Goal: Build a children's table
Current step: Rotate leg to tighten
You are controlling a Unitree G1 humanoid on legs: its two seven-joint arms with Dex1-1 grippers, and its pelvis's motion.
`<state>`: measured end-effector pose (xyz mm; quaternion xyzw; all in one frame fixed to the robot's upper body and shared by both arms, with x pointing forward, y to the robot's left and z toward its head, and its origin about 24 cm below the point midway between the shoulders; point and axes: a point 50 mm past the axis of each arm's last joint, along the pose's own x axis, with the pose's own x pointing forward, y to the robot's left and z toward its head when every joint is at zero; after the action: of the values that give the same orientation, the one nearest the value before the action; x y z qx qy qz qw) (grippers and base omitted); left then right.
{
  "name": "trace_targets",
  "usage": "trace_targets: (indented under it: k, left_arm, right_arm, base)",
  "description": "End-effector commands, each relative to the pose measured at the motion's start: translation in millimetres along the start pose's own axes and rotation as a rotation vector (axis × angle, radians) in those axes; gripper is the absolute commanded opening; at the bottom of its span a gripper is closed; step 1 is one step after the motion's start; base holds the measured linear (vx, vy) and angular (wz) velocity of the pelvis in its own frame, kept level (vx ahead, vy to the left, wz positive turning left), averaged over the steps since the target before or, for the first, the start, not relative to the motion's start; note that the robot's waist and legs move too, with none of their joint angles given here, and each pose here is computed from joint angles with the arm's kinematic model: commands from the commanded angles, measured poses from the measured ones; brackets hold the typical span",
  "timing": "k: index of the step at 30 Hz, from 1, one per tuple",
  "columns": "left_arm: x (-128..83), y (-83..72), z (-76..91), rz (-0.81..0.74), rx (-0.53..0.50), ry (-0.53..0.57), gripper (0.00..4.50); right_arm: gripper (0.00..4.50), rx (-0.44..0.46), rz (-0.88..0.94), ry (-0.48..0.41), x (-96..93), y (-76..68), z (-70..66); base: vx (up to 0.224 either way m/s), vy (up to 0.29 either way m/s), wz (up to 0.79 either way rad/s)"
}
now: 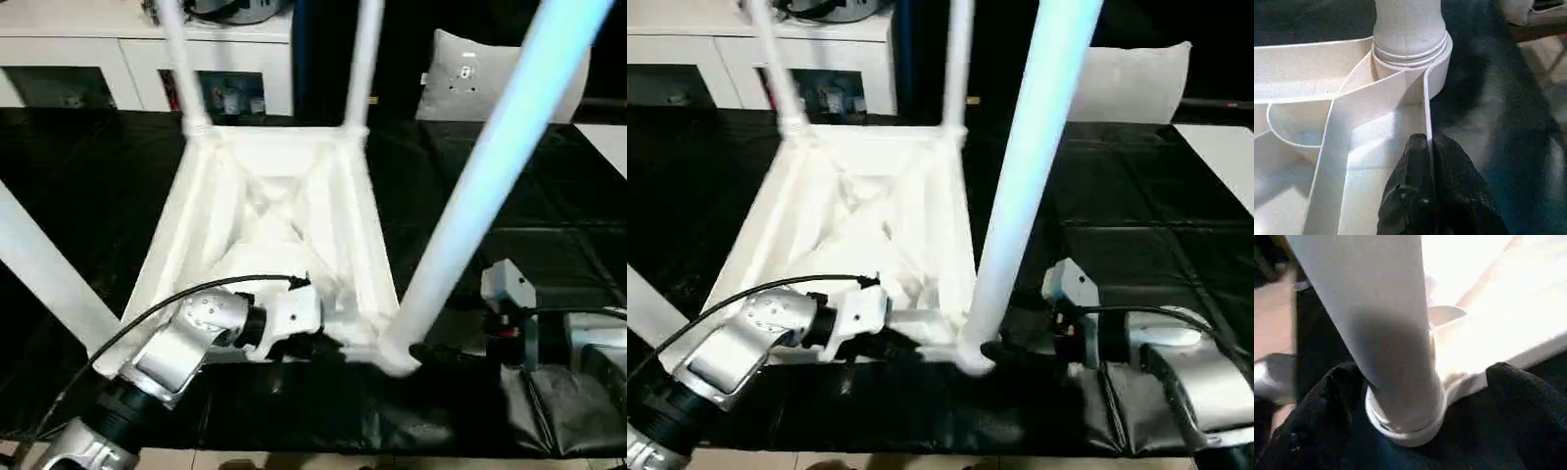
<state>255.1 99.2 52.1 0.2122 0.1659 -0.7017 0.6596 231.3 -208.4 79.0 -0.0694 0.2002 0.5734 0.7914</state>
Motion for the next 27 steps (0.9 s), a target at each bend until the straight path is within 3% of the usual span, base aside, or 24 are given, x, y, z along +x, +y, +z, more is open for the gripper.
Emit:
trace_targets:
  k: [1, 3, 13, 14, 24, 27]
  left_arm:
    - [5, -4.7, 6.1, -0.093, 0.049, 0.002, 0.0]
    - [3, -5.3, 5.2, -0.117, 0.061, 0.01, 0.0]
    - [4, -5.8, 9.1, -0.147, 0.076, -0.003, 0.0]
    - [4, -5.8, 9.1, -0.148, 0.077, -0.003, 0.0]
    - [3, -5.3, 7.6, -0.127, 0.056, -0.01, 0.0]
    - [6, -1.8, 8.8, -0.053, 0.014, -0.035, 0.0]
  right_arm:
    - [4.05, -0.005, 0.041, 0.001, 0.0, 0.2, 1.3]
    - [3.71, -0.011, 0.074, 0.01, 3.5, -1.2, -0.3]
    - [3.04, -0.014, 0.168, -0.005, 18.6, 0.1, 0.9]
    - [2.75, -0.01, 0.177, -0.004, 19.5, 0.3, 0.6]
    - [2.08, 0.029, 0.212, -0.019, 21.9, 5.0, -2.1]
    - [2.04, 0.072, 0.172, -0.074, 27.7, 11.1, -1.0]
  base:
    - [0.0, 0.0, 0.0]
    - [0.0, 0.0, 0.0]
    - [0.0, 0.0, 0.0]
    - [0.0, 0.0, 0.0]
    - [0.0, 0.0, 0.0]
    - [0.0, 0.0, 0.0]
